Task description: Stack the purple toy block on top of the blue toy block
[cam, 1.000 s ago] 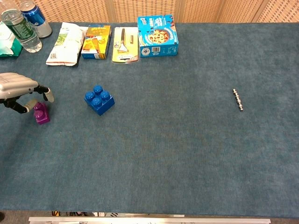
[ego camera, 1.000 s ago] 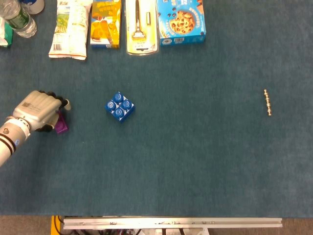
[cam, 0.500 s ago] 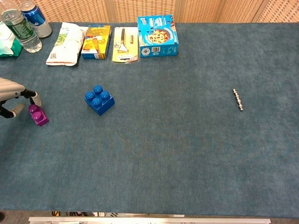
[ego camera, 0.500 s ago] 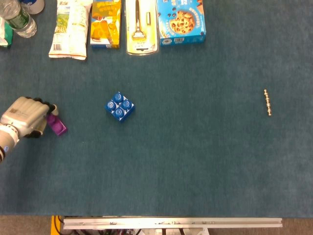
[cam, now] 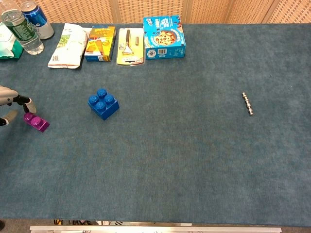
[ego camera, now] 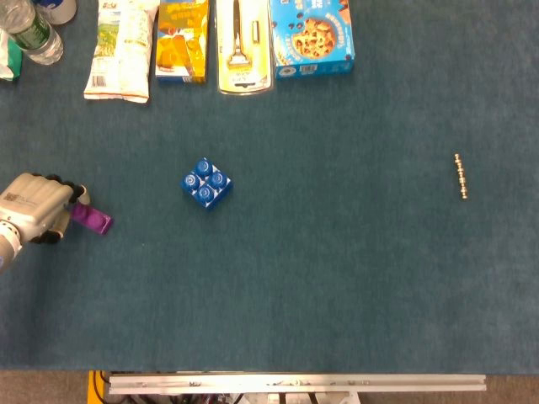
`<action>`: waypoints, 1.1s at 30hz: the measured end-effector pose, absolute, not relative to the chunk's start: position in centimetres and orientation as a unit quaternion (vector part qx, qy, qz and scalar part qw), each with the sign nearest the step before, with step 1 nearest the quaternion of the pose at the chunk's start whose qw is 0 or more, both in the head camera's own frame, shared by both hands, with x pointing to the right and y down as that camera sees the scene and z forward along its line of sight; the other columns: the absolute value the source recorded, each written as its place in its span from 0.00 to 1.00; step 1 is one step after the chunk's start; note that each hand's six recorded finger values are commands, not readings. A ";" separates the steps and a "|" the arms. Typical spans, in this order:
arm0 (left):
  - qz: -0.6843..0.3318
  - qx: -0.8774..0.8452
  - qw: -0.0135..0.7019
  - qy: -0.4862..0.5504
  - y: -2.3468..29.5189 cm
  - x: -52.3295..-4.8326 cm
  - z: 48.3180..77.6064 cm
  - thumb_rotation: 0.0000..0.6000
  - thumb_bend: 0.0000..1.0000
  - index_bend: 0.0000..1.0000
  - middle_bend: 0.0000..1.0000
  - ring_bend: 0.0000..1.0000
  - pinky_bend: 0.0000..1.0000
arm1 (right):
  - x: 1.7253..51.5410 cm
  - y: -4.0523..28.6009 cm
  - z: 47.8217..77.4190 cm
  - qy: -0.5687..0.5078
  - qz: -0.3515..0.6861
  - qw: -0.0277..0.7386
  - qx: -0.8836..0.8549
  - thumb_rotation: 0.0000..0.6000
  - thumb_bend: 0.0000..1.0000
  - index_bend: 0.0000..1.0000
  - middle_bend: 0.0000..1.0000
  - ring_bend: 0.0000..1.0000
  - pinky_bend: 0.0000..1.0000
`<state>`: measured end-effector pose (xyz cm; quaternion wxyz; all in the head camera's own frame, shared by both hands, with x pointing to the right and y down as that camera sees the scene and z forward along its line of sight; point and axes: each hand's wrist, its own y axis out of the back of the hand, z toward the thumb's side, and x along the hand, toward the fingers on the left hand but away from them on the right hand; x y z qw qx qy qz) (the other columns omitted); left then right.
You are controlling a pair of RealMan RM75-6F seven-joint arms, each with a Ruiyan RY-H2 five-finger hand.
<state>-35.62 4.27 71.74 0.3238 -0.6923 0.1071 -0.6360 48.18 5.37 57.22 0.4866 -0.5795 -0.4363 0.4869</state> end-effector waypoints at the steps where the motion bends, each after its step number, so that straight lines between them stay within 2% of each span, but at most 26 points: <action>1: -0.634 -0.692 0.327 0.112 4.2 -35.6 71.6 1.00 0.66 0.24 0.29 0.21 0.25 | 48.1 5.4 57.2 -0.436 0.486 0.487 -0.580 1.00 0.35 0.34 0.42 0.35 0.39; 7: -0.616 -0.693 0.353 0.129 4.0 -35.3 71.3 1.00 0.40 0.23 0.28 0.21 0.25 | 47.9 5.3 57.1 -0.435 0.484 0.490 -0.581 1.00 0.35 0.34 0.42 0.35 0.39; 9: -0.611 -0.691 0.363 0.130 4.0 -35.2 71.3 1.00 0.36 0.24 0.27 0.21 0.25 | 47.9 5.4 57.1 -0.435 0.484 0.489 -0.581 1.00 0.35 0.34 0.42 0.35 0.39; 16: -0.591 -0.687 0.399 0.144 4.3 -34.9 71.6 1.00 0.34 0.32 0.28 0.21 0.25 | 47.9 5.4 57.0 -0.435 0.485 0.489 -0.580 1.00 0.35 0.34 0.42 0.35 0.39; 27: -0.582 -0.684 0.415 0.150 5.3 -35.0 72.7 1.00 0.29 0.33 0.26 0.20 0.22 | 47.8 5.4 57.1 -0.434 0.484 0.490 -0.581 1.00 0.35 0.34 0.42 0.35 0.39; 33: -0.576 -0.683 0.418 0.165 5.5 -35.0 73.0 1.00 0.23 0.32 0.23 0.16 0.19 | 47.8 5.4 57.0 -0.435 0.484 0.490 -0.580 1.00 0.35 0.34 0.42 0.35 0.39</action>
